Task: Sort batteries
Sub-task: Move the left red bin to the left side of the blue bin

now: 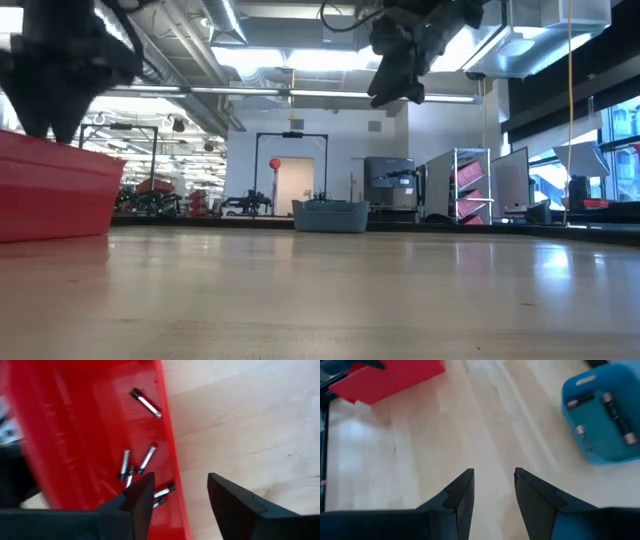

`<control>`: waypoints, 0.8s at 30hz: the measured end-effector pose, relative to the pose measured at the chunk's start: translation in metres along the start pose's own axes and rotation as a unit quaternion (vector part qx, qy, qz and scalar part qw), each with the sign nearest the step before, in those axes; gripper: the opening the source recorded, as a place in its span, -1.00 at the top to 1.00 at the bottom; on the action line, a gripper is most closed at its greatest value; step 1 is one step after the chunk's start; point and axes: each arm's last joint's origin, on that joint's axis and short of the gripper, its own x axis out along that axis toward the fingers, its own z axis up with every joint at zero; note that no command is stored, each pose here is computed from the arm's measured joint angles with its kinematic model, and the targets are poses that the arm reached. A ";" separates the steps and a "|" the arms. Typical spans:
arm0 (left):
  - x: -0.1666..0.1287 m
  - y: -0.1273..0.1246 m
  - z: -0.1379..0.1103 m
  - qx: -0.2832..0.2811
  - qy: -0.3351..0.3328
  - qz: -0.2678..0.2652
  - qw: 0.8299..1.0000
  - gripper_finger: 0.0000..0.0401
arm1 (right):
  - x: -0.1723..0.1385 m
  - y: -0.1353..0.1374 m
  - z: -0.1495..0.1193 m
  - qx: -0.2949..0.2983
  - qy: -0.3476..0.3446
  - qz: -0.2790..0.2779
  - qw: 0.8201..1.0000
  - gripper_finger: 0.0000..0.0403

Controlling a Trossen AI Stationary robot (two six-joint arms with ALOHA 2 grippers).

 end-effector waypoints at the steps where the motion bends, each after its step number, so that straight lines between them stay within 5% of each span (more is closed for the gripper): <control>1: 0.006 0.000 0.001 0.000 0.003 -0.004 1.000 0.17 | 0.000 0.000 -0.001 0.002 0.006 0.003 1.000 0.29; 12: 0.032 -0.001 0.025 0.016 -0.013 -0.027 0.999 0.92 | 0.000 0.002 -0.009 0.019 0.049 0.038 0.998 0.29; 24: 0.043 -0.002 0.108 -0.046 -0.136 -0.093 0.985 0.98 | 0.000 0.003 -0.005 0.051 0.030 0.050 0.997 0.29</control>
